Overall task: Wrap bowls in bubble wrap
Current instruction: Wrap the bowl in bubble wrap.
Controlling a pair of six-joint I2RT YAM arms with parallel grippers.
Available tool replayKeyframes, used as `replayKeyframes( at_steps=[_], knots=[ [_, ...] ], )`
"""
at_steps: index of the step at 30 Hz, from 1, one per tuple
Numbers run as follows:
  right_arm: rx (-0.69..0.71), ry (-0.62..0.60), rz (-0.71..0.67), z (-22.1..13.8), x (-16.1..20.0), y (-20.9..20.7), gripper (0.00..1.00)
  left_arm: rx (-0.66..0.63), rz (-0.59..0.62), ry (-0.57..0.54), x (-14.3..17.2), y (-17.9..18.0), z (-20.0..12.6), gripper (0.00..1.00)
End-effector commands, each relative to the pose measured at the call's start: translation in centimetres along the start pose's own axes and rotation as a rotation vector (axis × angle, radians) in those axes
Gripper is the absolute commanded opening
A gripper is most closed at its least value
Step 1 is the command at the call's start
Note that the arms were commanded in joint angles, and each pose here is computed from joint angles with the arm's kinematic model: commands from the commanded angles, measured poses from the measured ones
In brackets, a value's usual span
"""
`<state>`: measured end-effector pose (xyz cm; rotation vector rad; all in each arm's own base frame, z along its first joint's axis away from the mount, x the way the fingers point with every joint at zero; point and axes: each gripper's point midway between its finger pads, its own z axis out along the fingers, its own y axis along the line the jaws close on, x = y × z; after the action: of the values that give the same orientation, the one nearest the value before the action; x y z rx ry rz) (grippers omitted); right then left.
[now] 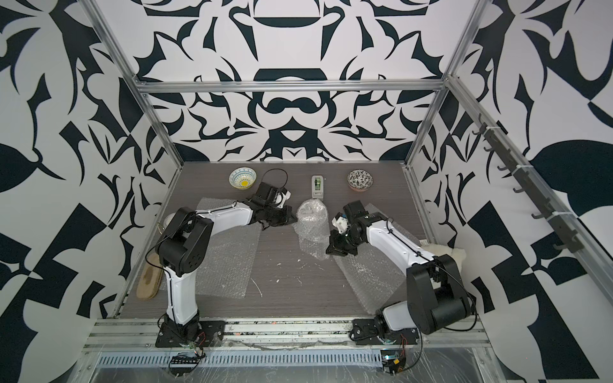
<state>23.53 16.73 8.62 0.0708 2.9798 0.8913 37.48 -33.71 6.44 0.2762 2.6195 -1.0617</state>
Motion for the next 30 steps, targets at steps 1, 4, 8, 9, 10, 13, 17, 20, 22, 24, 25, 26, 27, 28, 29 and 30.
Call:
replayKeyframes(
  at_steps=[1,4,8,9,10,13,17,20,22,24,25,26,27,28,29,30],
  knots=[
    [0.116,0.024,-0.018,-0.1,1.4,-2.4,0.14,-0.037,-0.003,0.027,0.6,1.0,0.2,0.0],
    [0.137,-0.007,-0.023,-0.2,1.1,-2.7,0.18,-0.036,-0.001,0.032,0.6,1.1,0.3,0.0],
    [0.105,-0.017,-0.043,-0.2,0.2,-1.6,0.34,-0.035,-0.003,0.035,0.5,1.0,0.5,0.0],
    [0.097,-0.017,-0.052,-0.1,0.1,-1.1,0.37,-0.035,-0.001,0.034,0.4,1.0,0.4,0.0],
    [0.096,-0.019,-0.063,0.0,-0.1,-0.7,0.38,-0.037,0.0,0.031,0.4,1.0,0.4,0.0],
    [0.085,-0.036,-0.091,-0.2,-1.0,0.3,0.38,-0.041,0.001,0.031,0.4,1.1,0.4,0.0],
    [0.114,-0.093,-0.119,-1.3,-2.9,0.8,0.39,-0.041,-0.002,0.032,0.6,1.2,0.4,0.0],
    [0.117,-0.085,-0.131,-1.1,-3.6,1.1,0.37,-0.043,-0.005,0.036,0.8,1.3,0.4,0.0],
    [0.095,-0.073,-0.131,-0.8,-3.8,1.6,0.35,-0.042,-0.004,0.036,0.8,1.3,0.4,0.0],
    [0.056,-0.083,-0.129,-0.8,-4.2,2.4,0.35,-0.046,-0.004,0.032,0.8,1.3,0.3,0.0],
    [0.041,-0.09,-0.133,-0.9,-4.4,2.9,0.35,-0.047,-0.004,0.03,0.8,1.3,0.2,0.0],
    [0.037,-0.087,-0.136,-0.7,-4.5,3.0,0.35,-0.049,-0.005,0.028,0.8,1.4,0.2,0.0],
    [0.043,-0.081,-0.135,-0.6,-4.6,3.0,0.35,-0.047,-0.005,0.031,0.8,1.4,0.3,0.0],
    [0.054,-0.073,-0.133,-0.5,-4.7,2.8,0.35,-0.047,-0.006,0.033,0.9,1.4,0.4,0.0],
    [0.064,-0.07,-0.133,-0.3,-4.7,2.6,0.35,-0.047,-0.007,0.033,0.8,1.4,0.4,0.0],
    [0.076,-0.065,-0.132,-0.1,-4.7,2.3,0.32,-0.045,-0.007,0.033,0.8,1.4,0.4,0.0]
  ],
)
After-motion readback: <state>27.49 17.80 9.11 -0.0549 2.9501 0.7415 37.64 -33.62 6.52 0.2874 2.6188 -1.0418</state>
